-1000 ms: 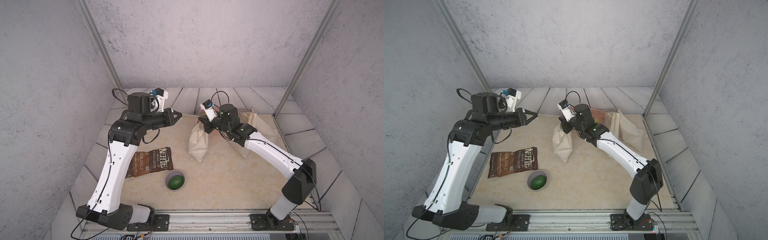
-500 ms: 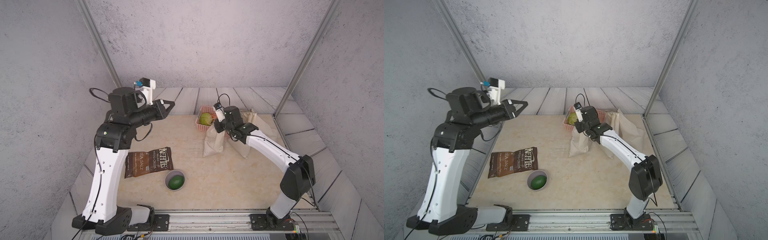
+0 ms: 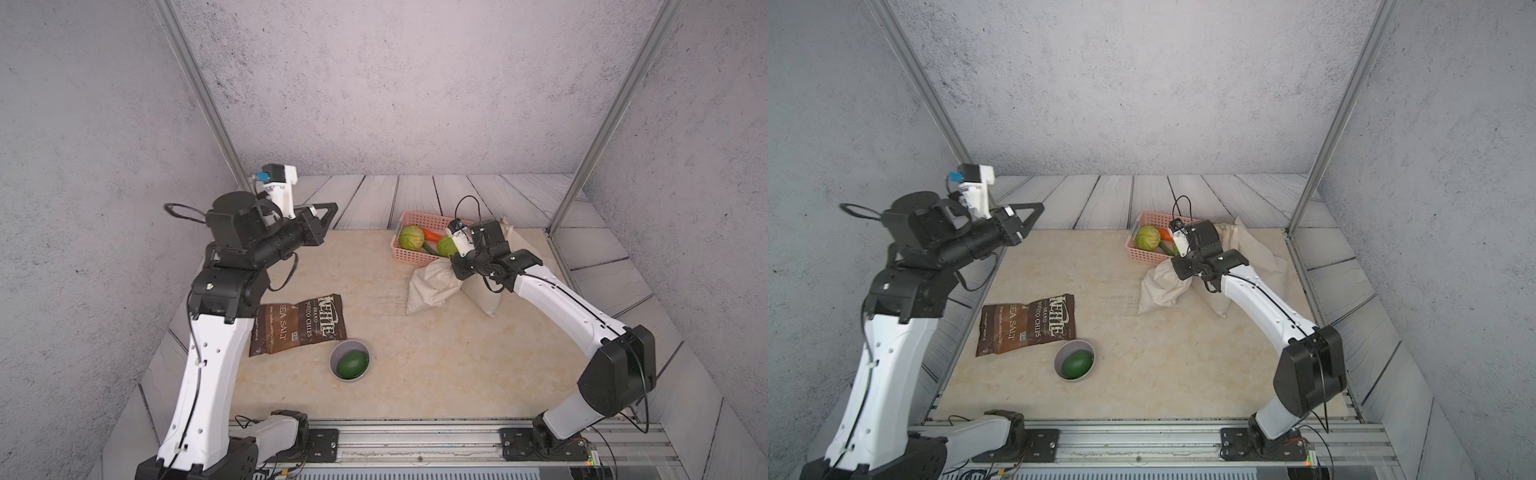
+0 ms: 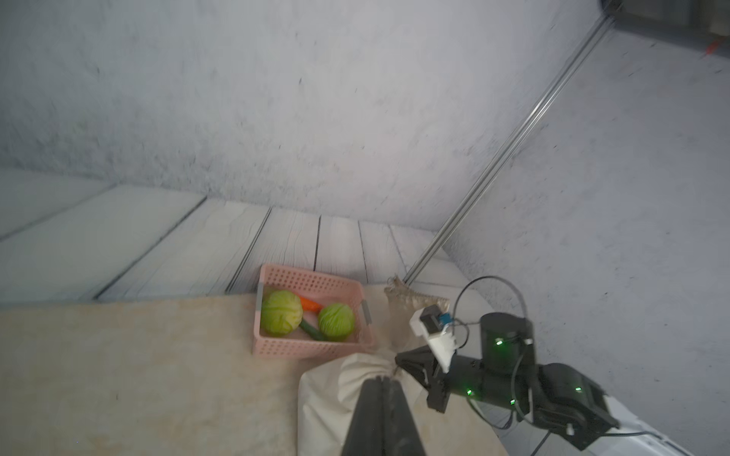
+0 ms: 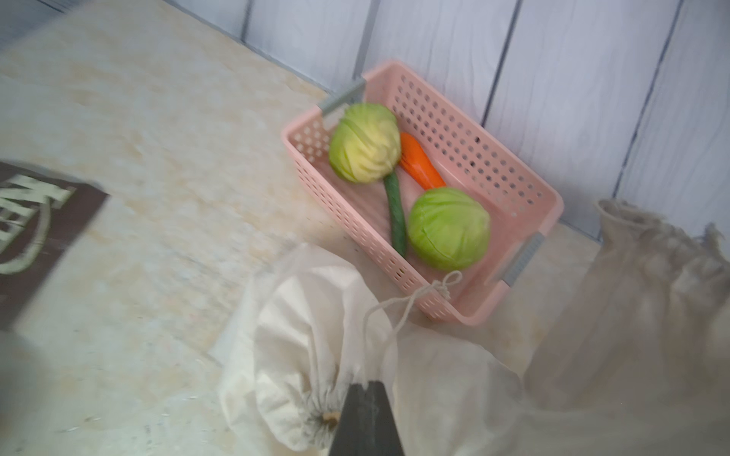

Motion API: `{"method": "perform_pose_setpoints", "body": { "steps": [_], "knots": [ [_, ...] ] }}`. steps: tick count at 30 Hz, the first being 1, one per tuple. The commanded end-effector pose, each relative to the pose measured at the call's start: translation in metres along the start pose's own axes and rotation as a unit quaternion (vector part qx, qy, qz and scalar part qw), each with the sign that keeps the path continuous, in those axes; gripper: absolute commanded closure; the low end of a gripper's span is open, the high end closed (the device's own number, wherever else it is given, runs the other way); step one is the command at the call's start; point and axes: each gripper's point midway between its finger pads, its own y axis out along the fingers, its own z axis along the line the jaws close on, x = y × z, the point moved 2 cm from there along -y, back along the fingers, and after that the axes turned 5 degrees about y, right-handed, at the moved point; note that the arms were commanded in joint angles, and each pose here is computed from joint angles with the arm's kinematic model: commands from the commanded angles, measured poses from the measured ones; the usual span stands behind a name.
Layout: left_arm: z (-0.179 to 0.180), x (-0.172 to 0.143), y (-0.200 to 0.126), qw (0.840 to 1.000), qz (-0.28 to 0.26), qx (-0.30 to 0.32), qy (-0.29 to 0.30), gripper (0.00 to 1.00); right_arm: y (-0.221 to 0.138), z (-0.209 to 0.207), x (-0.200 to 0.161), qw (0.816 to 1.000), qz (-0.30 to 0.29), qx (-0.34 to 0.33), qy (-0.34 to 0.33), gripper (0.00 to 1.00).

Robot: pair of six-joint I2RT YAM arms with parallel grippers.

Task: Close the soil bag
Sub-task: Frap the soil bag at the center of the board.

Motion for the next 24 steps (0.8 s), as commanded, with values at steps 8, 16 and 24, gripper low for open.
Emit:
{"method": "perform_pose_setpoints", "body": {
  "steps": [8,16,24],
  "knots": [
    [0.007,-0.111,0.070,0.988,0.108,-0.007,0.108,0.49,-0.040,0.070,0.051,0.969,-0.087,0.224,-0.048,1.00],
    [-0.001,-0.147,0.120,0.971,0.120,-0.016,0.207,0.20,-0.056,0.087,0.034,0.948,-0.067,0.283,-0.131,1.00],
    [-0.013,-0.155,0.148,0.958,0.090,-0.070,0.264,0.18,-0.074,0.093,0.029,0.936,-0.083,0.298,-0.168,1.00]
  ]
}}
